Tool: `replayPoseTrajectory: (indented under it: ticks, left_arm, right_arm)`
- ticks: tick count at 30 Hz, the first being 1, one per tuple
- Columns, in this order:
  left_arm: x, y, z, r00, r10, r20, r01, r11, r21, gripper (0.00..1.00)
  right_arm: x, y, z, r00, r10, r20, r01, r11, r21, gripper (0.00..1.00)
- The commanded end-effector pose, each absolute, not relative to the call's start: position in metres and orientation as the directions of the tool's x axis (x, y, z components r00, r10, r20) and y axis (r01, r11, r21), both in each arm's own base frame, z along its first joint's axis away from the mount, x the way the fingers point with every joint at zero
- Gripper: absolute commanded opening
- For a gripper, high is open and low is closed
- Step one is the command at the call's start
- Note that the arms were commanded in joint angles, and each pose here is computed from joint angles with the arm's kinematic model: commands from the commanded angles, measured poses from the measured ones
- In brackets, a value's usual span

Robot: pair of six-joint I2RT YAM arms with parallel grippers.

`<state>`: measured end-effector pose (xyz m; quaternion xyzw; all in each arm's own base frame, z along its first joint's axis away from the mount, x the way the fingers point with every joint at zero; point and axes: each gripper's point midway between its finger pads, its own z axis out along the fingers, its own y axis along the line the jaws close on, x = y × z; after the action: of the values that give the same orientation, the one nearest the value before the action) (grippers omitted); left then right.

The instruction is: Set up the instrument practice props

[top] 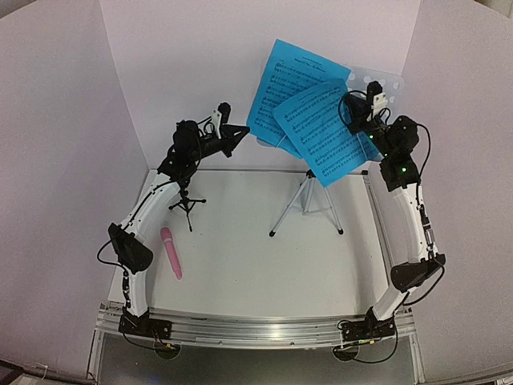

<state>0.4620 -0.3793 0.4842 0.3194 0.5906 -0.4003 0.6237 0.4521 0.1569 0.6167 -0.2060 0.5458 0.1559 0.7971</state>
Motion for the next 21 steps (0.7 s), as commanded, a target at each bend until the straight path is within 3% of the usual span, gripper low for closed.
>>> replayPoseTrajectory:
  ticks: [1,9,21]
  left_arm:
    - [0.442,-0.362,0.529,0.050,-0.206,-0.977,0.873,0.483,-0.057,0.00]
    - [0.445,-0.358,0.530,0.051,-0.306,-0.951,0.870,0.482,-0.108,0.00]
    - [0.440,-0.362,0.523,0.108,-0.353,-0.929,0.878,0.473,-0.078,0.00]
  right_arm:
    - [0.437,0.132,0.648,0.407,0.062,-0.912,-0.375,0.921,-0.105,0.00]
    - [0.431,0.102,0.677,0.444,0.182,-0.878,-0.280,0.958,0.058,0.00]
    - [0.422,0.080,0.683,0.504,0.092,-0.859,-0.137,0.990,0.026,0.00]
